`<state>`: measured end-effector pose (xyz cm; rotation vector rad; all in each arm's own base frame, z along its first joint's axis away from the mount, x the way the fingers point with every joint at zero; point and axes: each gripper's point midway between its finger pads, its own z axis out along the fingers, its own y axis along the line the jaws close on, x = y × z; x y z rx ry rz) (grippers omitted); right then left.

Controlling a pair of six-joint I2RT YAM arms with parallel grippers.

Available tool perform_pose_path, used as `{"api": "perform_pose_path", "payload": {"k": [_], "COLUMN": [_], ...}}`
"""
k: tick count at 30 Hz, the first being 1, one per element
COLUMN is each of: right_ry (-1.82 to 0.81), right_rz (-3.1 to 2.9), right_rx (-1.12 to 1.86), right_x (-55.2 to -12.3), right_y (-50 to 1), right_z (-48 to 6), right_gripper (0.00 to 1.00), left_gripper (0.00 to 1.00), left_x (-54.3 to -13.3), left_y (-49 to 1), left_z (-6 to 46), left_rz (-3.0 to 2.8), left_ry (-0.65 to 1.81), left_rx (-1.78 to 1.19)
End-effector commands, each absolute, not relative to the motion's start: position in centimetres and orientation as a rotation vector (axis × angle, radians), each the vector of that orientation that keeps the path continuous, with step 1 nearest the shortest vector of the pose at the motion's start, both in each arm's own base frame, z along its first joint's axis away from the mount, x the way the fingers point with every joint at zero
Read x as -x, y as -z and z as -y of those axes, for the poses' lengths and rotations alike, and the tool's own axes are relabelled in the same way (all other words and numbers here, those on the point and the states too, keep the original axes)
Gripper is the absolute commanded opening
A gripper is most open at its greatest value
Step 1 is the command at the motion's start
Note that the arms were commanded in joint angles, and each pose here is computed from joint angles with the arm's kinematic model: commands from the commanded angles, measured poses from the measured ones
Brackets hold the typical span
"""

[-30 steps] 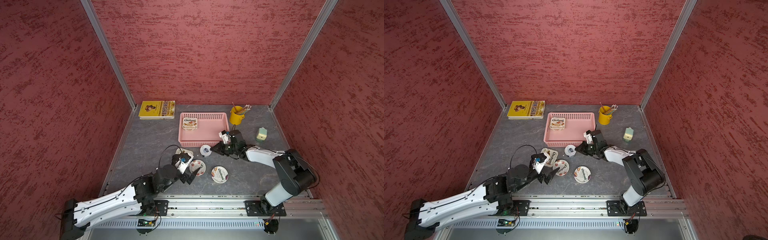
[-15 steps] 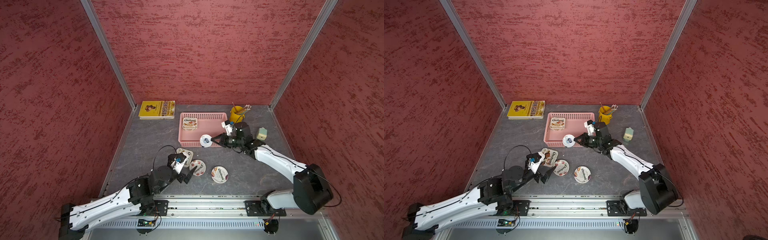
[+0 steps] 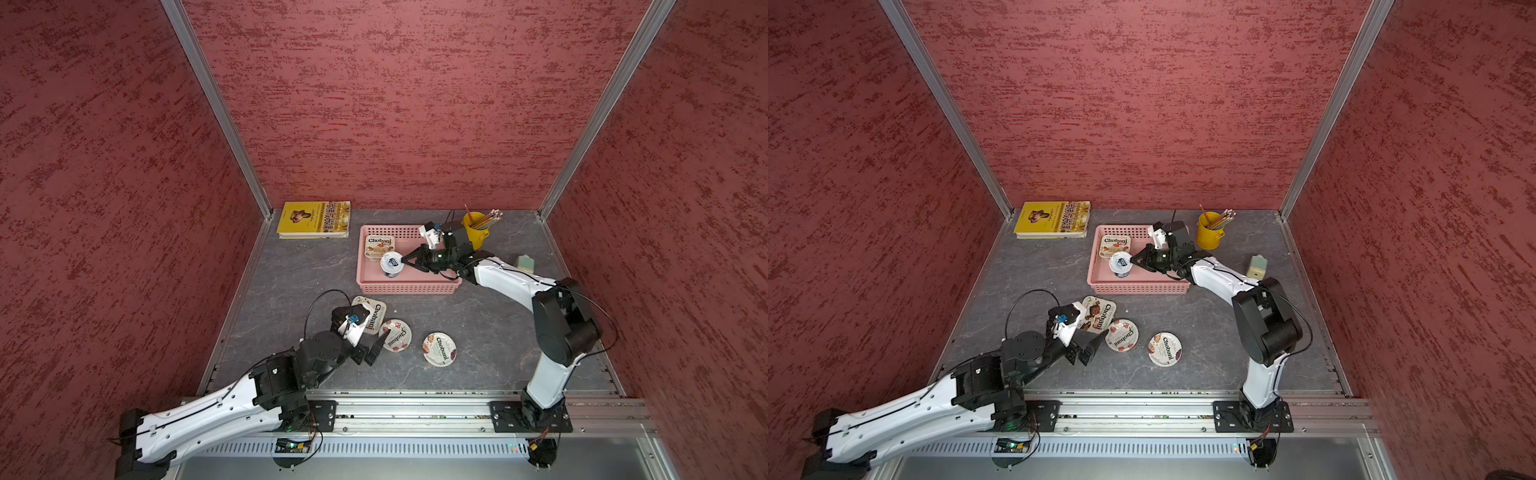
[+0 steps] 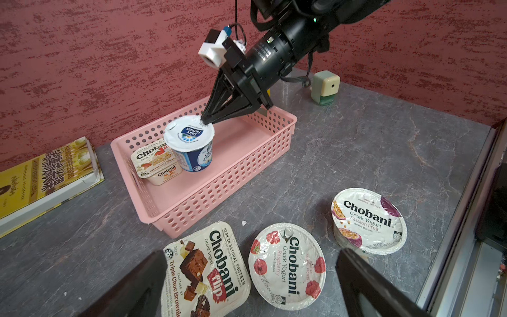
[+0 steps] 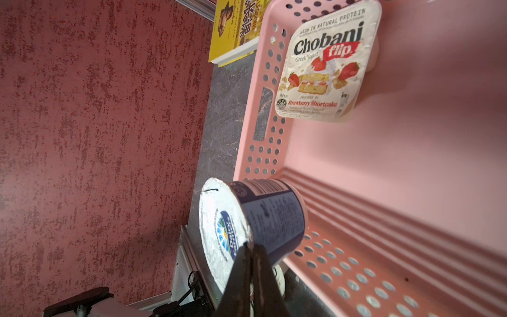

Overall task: Put the yogurt in the basket
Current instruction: Place the yogurt in the basket.

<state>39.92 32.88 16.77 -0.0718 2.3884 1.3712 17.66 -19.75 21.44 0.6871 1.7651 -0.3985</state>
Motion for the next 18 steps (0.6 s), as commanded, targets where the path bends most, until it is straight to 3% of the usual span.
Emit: {"api": "perform_pose_path", "payload": {"k": [1, 18], "right_ry": [-1.39, -1.382], "right_rz": [-2.356, -2.419], "right_rx": [0.118, 0.042], "right_x": [-41.0, -44.1], "right_y": [-17.4, -12.0], "right_z": [-34.4, -37.2], "right_gripper": [0.0, 0.0], "left_gripper": [1.0, 1.0], "left_x": [-17.9, -18.1], "left_y": [-22.9, -22.4], "left_z": [19.0, 18.6], "left_rz": [-1.747, -1.763], "left_ry": [0.378, 0.376], "left_rx": [-0.662, -0.657]}}
